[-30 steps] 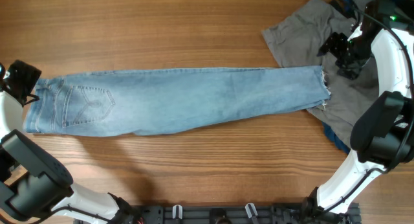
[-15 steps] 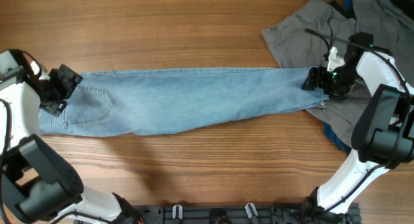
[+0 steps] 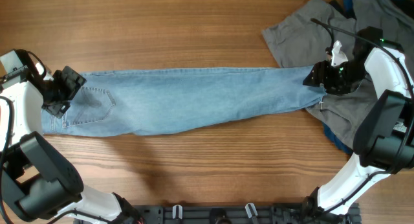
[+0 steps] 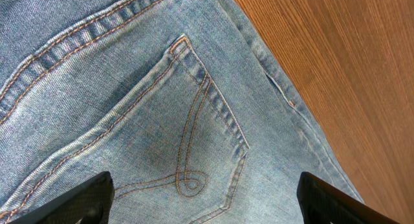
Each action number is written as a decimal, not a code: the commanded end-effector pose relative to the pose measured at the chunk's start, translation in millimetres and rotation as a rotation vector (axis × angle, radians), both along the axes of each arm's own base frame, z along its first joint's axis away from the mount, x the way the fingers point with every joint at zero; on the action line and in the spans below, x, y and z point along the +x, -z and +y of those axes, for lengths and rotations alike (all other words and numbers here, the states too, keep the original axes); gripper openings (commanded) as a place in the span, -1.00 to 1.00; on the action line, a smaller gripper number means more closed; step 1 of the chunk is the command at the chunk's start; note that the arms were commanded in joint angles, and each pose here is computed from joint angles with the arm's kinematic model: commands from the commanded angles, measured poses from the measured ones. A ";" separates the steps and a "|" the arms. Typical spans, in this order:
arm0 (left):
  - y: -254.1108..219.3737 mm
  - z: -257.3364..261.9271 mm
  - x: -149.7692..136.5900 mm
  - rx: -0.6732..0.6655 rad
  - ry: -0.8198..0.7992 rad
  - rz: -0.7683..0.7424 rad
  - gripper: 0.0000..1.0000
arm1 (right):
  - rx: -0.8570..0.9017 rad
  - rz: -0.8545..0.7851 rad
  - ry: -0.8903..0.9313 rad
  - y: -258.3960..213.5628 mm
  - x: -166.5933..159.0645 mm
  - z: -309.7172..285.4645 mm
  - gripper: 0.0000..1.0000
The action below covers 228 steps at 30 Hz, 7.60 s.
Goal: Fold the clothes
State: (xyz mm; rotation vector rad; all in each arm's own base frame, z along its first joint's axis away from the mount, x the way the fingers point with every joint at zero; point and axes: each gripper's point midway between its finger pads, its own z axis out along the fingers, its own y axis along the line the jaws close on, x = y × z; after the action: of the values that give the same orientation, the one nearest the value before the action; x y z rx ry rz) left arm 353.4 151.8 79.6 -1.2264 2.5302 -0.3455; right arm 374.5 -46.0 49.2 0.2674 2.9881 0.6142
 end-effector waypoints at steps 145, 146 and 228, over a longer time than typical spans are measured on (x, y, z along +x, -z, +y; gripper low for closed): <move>-175.1 -173.2 69.5 -0.353 0.557 -0.176 -0.92 | 0.005 -0.024 -0.472 62.8 -31.5 324.5 -0.87; -175.3 -183.1 69.1 -0.356 0.580 -0.174 -0.92 | 0.005 -0.019 -0.469 62.8 -33.8 326.8 -0.88; -20.8 -228.3 106.5 -0.113 0.807 0.139 1.00 | -0.183 -0.113 -0.163 9.7 0.9 170.4 -0.05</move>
State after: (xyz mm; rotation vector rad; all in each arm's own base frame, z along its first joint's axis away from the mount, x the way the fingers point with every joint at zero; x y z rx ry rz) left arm 428.8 -53.5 49.4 -0.4266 3.2748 -0.3449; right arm 370.2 138.7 18.1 -0.0263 2.9887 0.4404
